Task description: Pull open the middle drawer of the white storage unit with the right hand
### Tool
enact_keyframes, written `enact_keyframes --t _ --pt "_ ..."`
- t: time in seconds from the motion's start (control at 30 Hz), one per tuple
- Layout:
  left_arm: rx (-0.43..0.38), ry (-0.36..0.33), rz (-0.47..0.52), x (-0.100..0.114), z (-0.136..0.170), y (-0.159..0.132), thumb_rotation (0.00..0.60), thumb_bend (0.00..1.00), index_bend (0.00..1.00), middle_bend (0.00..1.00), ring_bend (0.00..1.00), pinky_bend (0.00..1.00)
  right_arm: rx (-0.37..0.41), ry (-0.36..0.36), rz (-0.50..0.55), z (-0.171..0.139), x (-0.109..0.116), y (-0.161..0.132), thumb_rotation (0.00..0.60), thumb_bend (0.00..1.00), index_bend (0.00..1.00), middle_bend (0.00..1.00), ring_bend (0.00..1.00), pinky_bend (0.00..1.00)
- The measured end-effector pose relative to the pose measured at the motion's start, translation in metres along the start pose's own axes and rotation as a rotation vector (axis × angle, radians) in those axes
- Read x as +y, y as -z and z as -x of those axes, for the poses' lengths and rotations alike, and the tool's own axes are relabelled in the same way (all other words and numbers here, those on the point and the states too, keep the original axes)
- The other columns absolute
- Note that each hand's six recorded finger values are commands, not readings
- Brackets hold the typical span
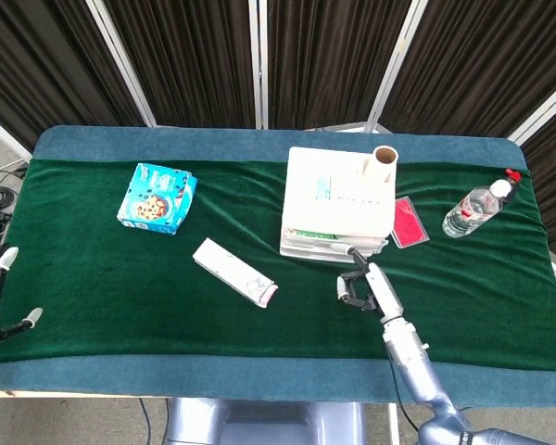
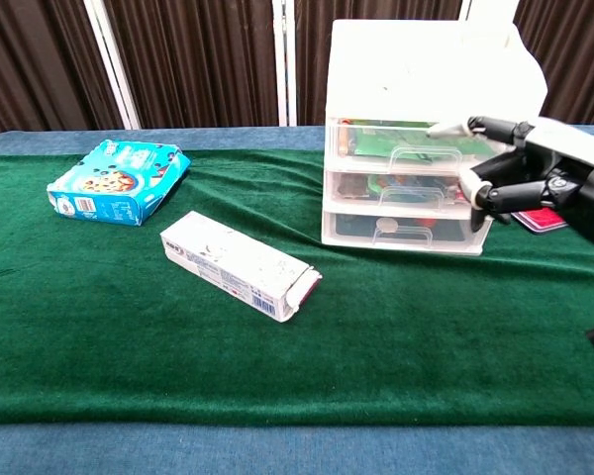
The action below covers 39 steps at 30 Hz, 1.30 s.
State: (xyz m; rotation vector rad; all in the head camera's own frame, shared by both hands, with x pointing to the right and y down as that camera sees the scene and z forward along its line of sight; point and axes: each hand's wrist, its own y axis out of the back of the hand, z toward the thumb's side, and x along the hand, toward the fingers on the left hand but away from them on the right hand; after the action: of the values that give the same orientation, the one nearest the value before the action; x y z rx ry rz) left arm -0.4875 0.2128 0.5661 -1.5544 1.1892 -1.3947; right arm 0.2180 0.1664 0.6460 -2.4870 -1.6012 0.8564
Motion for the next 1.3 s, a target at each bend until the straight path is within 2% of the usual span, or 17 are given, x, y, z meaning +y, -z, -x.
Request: enact_keyframes --t 0.1,0.3,0.8,1.07,1.3 --pt "0.003 0.003 -0.001 -0.001 -0.001 0.001 0.6 0.19 0.0 0.0 0.0 0.0 0.027 0.042 -0.12 -0.002 0.006 -0.006 0.6 0.53 0.22 0.81 0.79 0.57" --pt "-0.001 0.0 0.002 0.0 0.0 0.0 0.6 0.19 0.0 0.0 0.0 0.0 0.036 0.072 -0.274 -0.004 0.01 -0.014 0.6 0.53 0.25 0.81 0.79 0.57" --pt "-0.008 -0.026 0.015 0.009 0.002 -0.001 0.6 0.19 0.0 0.0 0.0 0.0 -0.051 0.058 -0.401 0.001 0.009 -0.015 0.6 0.53 0.28 0.81 0.79 0.57" --pt "-0.01 -0.031 0.017 0.01 0.003 -0.001 0.6 0.19 0.0 0.0 0.0 0.0 -0.039 0.092 -0.415 0.006 0.014 -0.022 0.6 0.53 0.28 0.81 0.79 0.57" --pt "-0.01 -0.033 0.021 0.012 0.004 -0.001 0.6 0.19 0.0 0.0 0.0 0.0 -0.041 0.1 -0.478 0.007 0.014 -0.023 0.6 0.53 0.28 0.81 0.79 0.57"
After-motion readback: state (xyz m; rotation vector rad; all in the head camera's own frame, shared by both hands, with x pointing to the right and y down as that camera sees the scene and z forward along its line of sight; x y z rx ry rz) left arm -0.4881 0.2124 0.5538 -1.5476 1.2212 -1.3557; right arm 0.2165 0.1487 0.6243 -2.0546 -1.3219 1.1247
